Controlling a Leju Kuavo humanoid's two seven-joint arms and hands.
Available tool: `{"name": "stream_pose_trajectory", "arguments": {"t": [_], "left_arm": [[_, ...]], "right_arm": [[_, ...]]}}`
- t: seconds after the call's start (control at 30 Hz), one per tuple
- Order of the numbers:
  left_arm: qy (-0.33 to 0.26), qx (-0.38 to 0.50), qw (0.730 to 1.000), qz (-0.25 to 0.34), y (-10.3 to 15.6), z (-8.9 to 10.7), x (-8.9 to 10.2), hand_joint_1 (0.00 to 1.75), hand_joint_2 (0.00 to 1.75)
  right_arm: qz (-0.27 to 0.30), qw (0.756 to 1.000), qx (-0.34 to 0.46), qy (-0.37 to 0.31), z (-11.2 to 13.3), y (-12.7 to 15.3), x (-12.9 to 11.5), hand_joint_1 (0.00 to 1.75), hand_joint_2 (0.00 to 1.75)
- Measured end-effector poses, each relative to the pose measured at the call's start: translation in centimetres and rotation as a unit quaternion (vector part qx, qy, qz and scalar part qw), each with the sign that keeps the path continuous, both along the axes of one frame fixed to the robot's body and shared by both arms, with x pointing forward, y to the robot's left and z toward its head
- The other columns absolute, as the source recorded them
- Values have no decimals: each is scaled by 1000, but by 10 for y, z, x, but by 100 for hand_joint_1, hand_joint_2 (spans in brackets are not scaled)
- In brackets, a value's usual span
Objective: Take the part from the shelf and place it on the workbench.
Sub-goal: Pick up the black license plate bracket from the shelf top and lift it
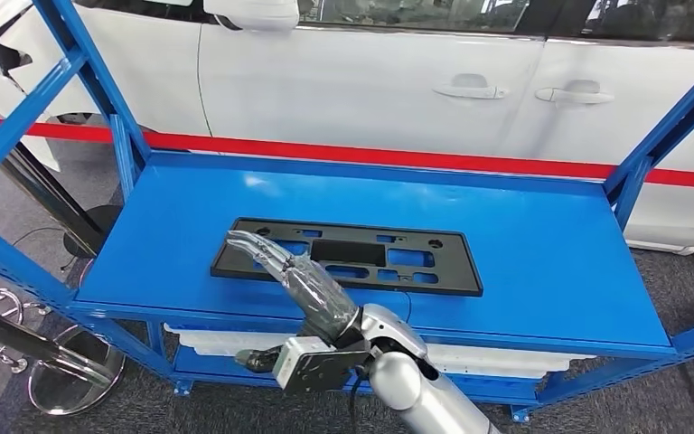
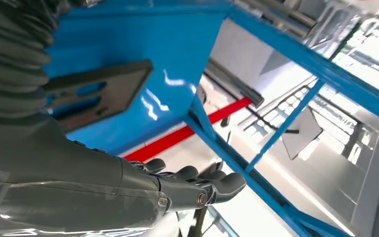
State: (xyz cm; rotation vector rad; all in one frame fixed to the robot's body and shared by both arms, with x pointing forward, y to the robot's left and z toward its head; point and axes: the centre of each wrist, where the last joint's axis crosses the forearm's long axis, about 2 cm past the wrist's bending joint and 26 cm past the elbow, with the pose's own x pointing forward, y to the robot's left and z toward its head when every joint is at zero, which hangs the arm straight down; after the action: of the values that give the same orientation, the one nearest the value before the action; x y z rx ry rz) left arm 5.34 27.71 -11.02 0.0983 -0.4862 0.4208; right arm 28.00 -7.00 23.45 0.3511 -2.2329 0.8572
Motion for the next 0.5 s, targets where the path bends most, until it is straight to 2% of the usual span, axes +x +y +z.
{"name": "stream_pose_trajectory", "arguments": {"t": [0.13,0.27,0.4,0.5], "left_arm": [[47,4,999,-3,1,0,-2,0,0],[61,7,998,-13,4,0,-1,0,0],[53,6,998,-26,6,0,0,0,0],[44,7,998,-35,7,0,1,0,0]], "right_arm": [[-100,989,-75,-78,6,11,2,0,175],[-179,956,-164,-161,15,24,8,0,175],[-224,921,-246,-204,6,33,19,0,175],[-235,906,-282,-211,-5,38,26,0,175]]}}
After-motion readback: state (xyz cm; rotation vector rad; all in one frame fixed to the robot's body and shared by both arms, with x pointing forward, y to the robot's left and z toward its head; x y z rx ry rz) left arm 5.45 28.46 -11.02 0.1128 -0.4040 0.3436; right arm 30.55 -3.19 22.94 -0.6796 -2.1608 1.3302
